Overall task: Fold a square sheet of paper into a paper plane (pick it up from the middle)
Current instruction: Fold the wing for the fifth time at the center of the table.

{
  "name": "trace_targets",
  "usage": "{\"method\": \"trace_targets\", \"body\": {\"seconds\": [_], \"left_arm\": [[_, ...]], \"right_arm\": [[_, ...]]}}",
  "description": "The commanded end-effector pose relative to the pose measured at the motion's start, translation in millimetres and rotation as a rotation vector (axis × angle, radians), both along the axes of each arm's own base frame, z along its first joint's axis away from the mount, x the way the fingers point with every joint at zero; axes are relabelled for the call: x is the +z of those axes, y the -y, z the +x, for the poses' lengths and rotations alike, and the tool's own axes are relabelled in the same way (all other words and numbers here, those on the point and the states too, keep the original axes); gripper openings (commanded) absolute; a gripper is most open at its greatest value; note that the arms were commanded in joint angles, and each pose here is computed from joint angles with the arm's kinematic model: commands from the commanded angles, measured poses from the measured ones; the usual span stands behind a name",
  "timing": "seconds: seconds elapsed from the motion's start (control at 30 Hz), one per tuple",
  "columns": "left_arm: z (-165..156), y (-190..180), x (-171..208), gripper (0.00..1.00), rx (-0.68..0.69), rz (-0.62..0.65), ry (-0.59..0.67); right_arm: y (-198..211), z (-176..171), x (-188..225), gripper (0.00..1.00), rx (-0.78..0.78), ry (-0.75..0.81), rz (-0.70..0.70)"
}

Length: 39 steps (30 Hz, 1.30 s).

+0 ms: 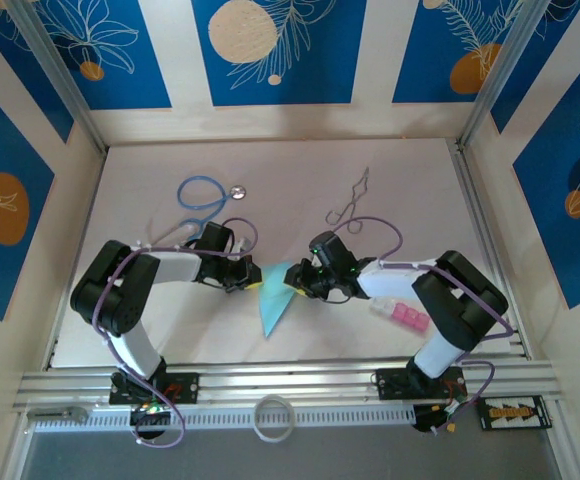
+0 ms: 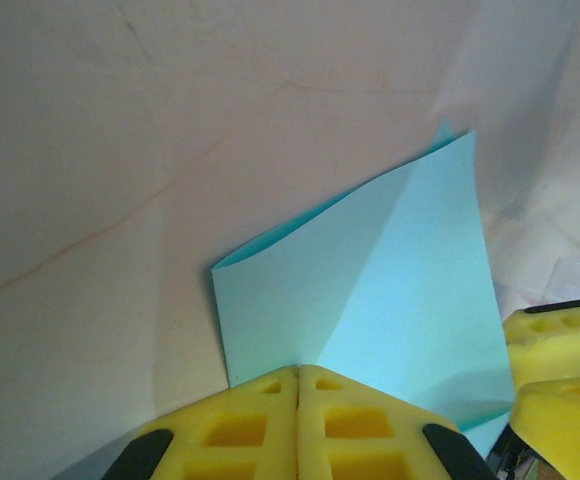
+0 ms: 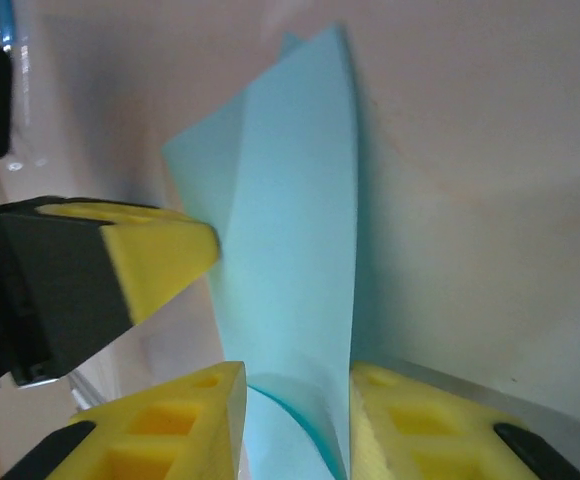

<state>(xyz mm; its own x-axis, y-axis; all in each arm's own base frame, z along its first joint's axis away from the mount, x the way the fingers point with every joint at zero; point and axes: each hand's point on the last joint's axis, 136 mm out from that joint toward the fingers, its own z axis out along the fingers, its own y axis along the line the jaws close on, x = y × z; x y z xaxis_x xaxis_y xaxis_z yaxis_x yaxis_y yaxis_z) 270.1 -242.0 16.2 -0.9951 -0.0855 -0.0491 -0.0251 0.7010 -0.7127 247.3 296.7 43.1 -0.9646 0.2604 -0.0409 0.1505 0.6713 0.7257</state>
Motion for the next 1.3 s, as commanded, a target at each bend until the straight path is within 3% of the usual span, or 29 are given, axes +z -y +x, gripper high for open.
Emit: {"method": "trace_targets", "body": {"seconds": [0.0, 0.67, 0.87, 1.0, 1.07, 1.17, 1.27], "left_arm": [[-13.6, -10.7, -24.0, 0.07, -0.011, 0.081, -0.061], [-9.7, -6.3, -14.2, 0.06, -0.026, 0.054, -0.031], [-9.4, -5.3, -11.3, 0.06, -0.029, 0.046, -0.022], [-8.5, -3.5, -6.6, 0.07, -0.029, 0.031, -0.011], [-6.7, -2.1, -0.5, 0.09, -0.029, 0.018, 0.008], [-1.7, -0.3, 15.2, 0.22, -0.025, -0.003, 0.059], [3.2, 0.2, 36.5, 0.27, -0.042, 0.014, 0.134]], "right_arm": [[-8.7, -2.2, 5.9, 0.32, 0.101, 0.028, 0.057], [-12.9, 5.9, -0.5, 0.3, 0.272, -0.035, 0.152], [-14.5, 8.3, -3.8, 0.23, 0.276, -0.037, 0.147], [-11.9, 10.1, -4.7, 0.12, 0.261, -0.039, 0.133], [-9.3, 10.8, -4.4, 0.06, 0.243, -0.038, 0.121], [-3.8, 14.0, -1.2, 0.03, 0.196, -0.027, 0.102], [5.2, 18.9, 2.2, 0.01, 0.101, -0.021, 0.078]]}}
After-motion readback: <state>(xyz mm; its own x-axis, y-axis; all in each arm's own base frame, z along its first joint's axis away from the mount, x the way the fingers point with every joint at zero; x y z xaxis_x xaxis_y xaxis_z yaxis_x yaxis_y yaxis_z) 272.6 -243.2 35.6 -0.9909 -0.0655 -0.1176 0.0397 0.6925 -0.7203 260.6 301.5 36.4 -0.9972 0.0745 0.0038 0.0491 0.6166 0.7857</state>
